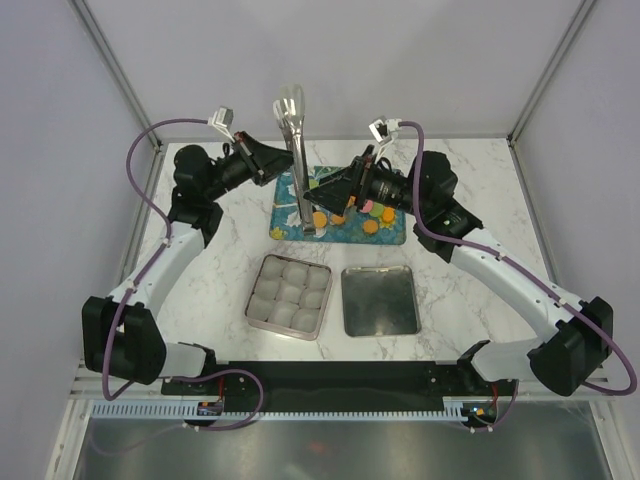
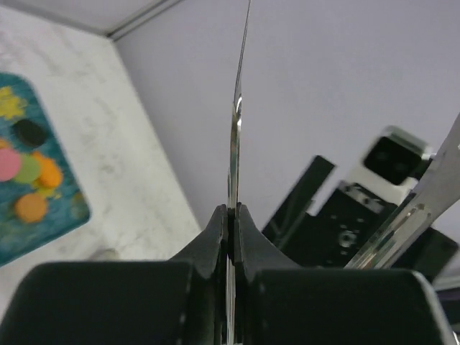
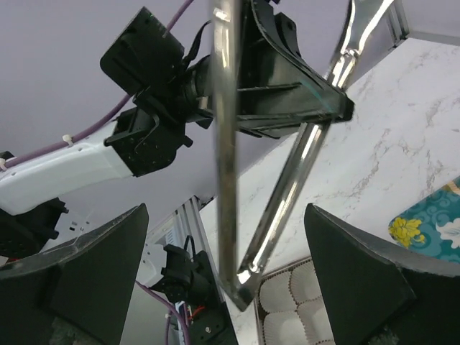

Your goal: Pack the cookies

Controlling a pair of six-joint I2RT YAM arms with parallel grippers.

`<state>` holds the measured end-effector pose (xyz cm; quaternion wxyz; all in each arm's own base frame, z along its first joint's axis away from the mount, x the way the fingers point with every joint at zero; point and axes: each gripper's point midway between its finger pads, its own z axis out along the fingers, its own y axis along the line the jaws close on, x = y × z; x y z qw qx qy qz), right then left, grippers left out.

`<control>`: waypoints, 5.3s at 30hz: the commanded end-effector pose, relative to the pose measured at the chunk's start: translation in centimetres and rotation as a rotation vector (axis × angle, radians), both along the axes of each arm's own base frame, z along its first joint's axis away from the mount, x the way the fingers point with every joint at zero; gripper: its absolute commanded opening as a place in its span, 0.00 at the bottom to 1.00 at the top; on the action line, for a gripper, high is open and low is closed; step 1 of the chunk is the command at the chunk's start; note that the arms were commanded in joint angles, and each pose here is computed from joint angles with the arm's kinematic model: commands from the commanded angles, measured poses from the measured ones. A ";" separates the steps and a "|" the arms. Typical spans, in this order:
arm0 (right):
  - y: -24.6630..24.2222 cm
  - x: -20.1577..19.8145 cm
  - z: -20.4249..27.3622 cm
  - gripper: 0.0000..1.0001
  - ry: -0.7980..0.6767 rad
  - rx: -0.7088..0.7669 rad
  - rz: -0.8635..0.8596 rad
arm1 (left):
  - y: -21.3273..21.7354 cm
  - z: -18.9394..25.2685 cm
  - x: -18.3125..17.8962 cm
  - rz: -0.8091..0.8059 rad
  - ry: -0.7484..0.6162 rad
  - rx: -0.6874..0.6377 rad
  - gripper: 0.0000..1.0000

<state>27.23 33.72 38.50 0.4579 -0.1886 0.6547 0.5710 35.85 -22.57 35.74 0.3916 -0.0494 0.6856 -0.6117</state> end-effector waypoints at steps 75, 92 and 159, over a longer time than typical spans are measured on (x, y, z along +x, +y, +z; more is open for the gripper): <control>1.4 0.1 5.2 0.51 -0.033 0.253 -0.097 | -4.0 9.2 -3.8 -0.169 -0.252 -0.409 0.26; 0.0 0.1 4.9 0.50 -0.053 0.220 -0.161 | -2.9 10.2 -2.9 -0.144 -0.284 -0.388 0.54; -14.1 7.5 -22.5 0.48 0.308 -0.990 -0.494 | 6.7 -10.7 -10.6 0.103 -0.049 0.814 0.56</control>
